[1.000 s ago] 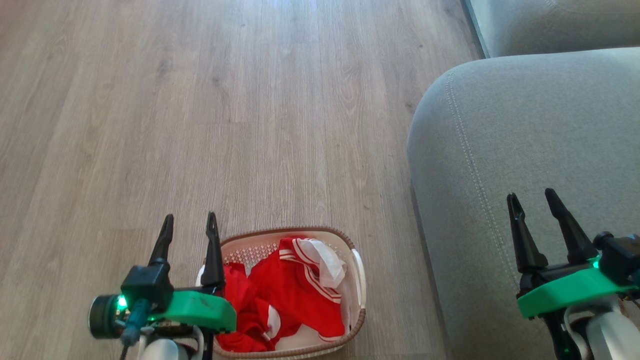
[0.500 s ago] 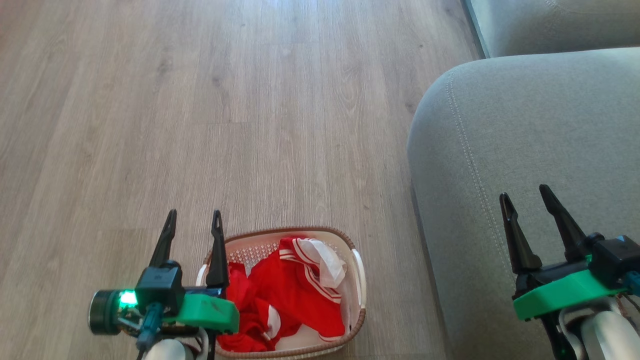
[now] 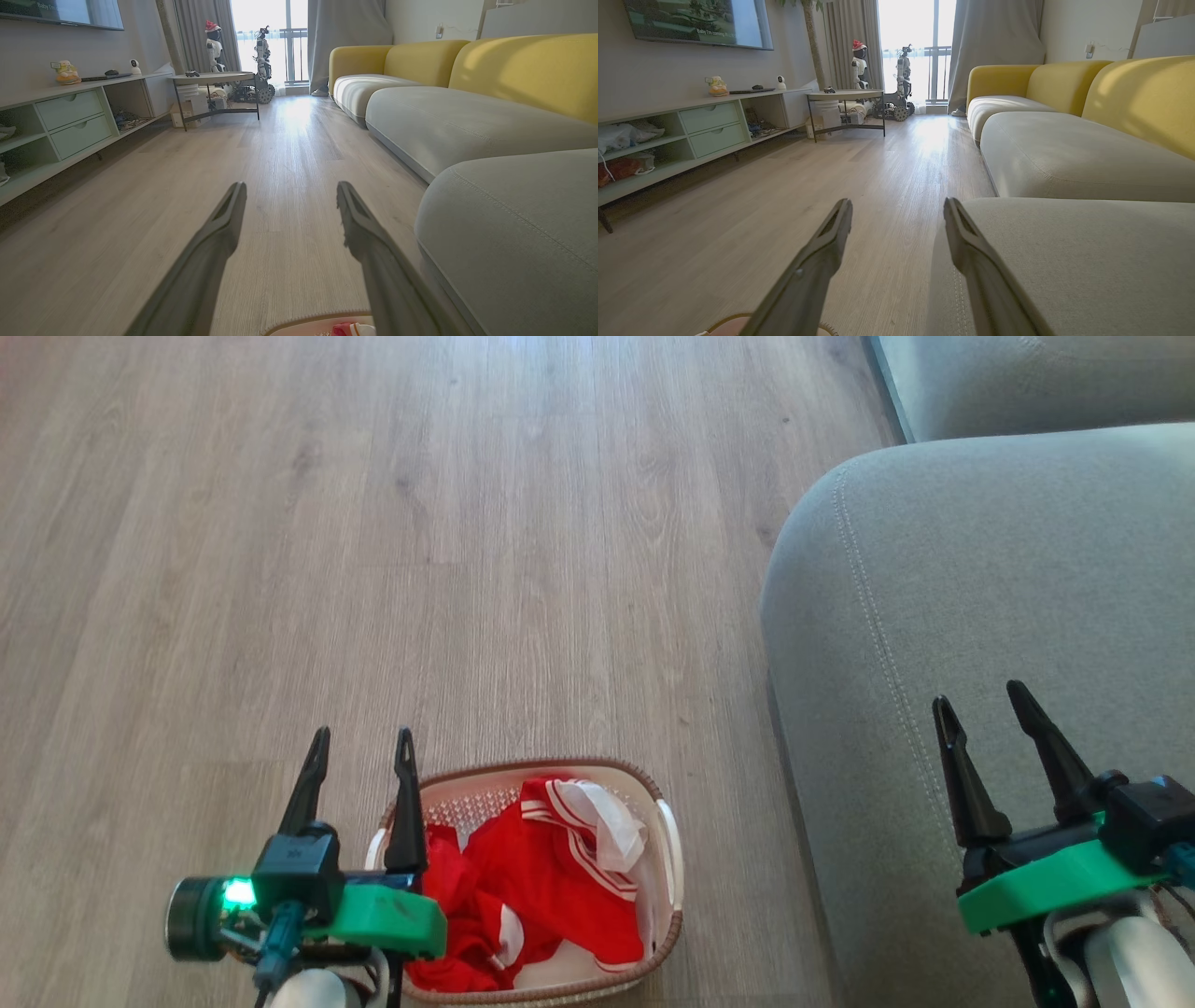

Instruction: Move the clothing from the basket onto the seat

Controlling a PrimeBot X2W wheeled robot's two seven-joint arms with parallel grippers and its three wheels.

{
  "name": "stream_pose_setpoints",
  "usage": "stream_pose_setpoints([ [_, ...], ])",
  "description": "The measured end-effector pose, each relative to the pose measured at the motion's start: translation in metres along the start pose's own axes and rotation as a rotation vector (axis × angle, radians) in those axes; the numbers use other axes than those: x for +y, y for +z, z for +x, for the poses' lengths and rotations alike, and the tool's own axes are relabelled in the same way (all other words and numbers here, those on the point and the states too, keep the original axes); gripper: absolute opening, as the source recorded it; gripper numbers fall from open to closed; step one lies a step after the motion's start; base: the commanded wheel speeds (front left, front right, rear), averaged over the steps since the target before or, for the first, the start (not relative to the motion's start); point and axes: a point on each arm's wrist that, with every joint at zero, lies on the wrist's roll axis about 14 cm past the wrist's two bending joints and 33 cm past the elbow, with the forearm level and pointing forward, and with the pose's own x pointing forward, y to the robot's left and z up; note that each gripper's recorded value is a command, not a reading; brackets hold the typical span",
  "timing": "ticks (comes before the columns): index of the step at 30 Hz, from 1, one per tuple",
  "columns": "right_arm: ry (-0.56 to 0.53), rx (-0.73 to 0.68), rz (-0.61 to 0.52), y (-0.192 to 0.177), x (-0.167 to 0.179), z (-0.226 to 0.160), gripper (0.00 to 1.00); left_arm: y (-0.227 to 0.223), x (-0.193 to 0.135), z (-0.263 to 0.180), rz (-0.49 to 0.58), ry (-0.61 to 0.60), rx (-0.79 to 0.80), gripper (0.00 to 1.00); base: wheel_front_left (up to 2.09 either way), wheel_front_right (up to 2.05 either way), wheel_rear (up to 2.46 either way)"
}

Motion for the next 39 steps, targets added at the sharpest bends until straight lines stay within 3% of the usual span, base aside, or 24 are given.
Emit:
stream_pose_setpoints([
  [16,0.005,-0.001,-0.039,0.002,-0.017,0.018,1.00,-0.028,-0.021,0.018,-0.031,-0.035,0.078,1.00,0.00,0.00,0.00],
  [26,-0.012,-0.009,-0.058,0.002,-0.042,0.042,1.00,-0.093,-0.047,0.038,-0.026,-0.093,0.256,1.00,0.00,0.00,0.00],
  [39,-0.019,-0.021,-0.088,-0.007,-0.068,0.076,1.00,-0.219,-0.062,0.037,0.089,-0.203,0.608,1.00,0.00,0.00,0.00],
])
